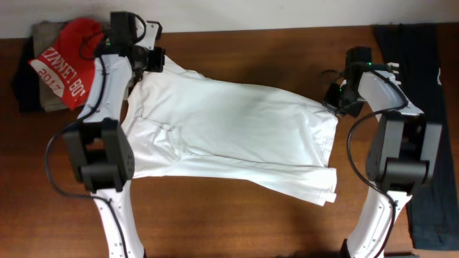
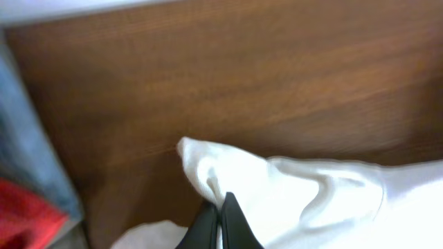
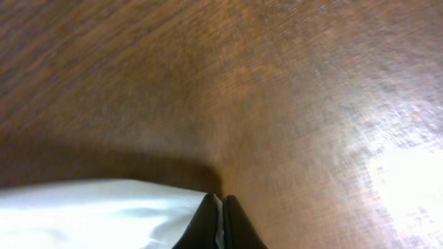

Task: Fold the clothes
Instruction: 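Fold the top edge down toward the bottom with both grippers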

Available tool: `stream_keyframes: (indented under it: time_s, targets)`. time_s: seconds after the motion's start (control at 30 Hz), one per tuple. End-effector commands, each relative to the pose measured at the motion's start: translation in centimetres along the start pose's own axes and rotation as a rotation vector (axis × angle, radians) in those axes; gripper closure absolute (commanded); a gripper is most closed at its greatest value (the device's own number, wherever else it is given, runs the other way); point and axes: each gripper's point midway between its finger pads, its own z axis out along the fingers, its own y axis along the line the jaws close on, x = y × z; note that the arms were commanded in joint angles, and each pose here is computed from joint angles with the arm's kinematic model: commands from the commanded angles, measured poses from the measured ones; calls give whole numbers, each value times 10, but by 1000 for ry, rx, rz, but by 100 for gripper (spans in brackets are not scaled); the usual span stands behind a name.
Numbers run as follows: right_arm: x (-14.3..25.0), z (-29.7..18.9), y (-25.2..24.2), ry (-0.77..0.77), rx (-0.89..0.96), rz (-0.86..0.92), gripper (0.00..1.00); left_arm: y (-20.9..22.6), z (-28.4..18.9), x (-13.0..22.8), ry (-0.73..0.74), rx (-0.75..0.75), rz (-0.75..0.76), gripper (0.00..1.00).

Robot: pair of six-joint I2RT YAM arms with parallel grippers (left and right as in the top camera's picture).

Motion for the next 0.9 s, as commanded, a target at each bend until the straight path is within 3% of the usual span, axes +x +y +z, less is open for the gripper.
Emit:
stream_keyframes:
  time_s: [0.0, 0.13, 0.4, 0.6, 0.77, 0.8, 0.83, 0.87]
  targets:
    - [-5, -66, 5, -84, -36, 0, 96, -9, -36, 5, 42, 13, -26, 100]
    - [24, -106, -6, -35, -6, -41, 96, 9, -48, 54, 226, -6, -123, 100]
    - [94, -117, -34, 252, 99, -60, 96, 43, -68, 128, 487, -81, -240, 100]
    - [125, -99, -44, 357, 136, -74, 96, 35, -60, 173, 618, -54, -273, 99]
    - [157, -89, -58, 468, 177, -65, 96, 41, -68, 223, 795, -124, -270, 100]
    - [159, -89, -60, 479, 181, -64, 96, 41, -69, 226, 806, -130, -275, 95]
    - [161, -90, -60, 485, 183, -64, 89, 40, -70, 228, 814, -128, -276, 65]
    - [162, -90, -61, 489, 190, -65, 27, 40, -70, 227, 813, -131, -274, 45]
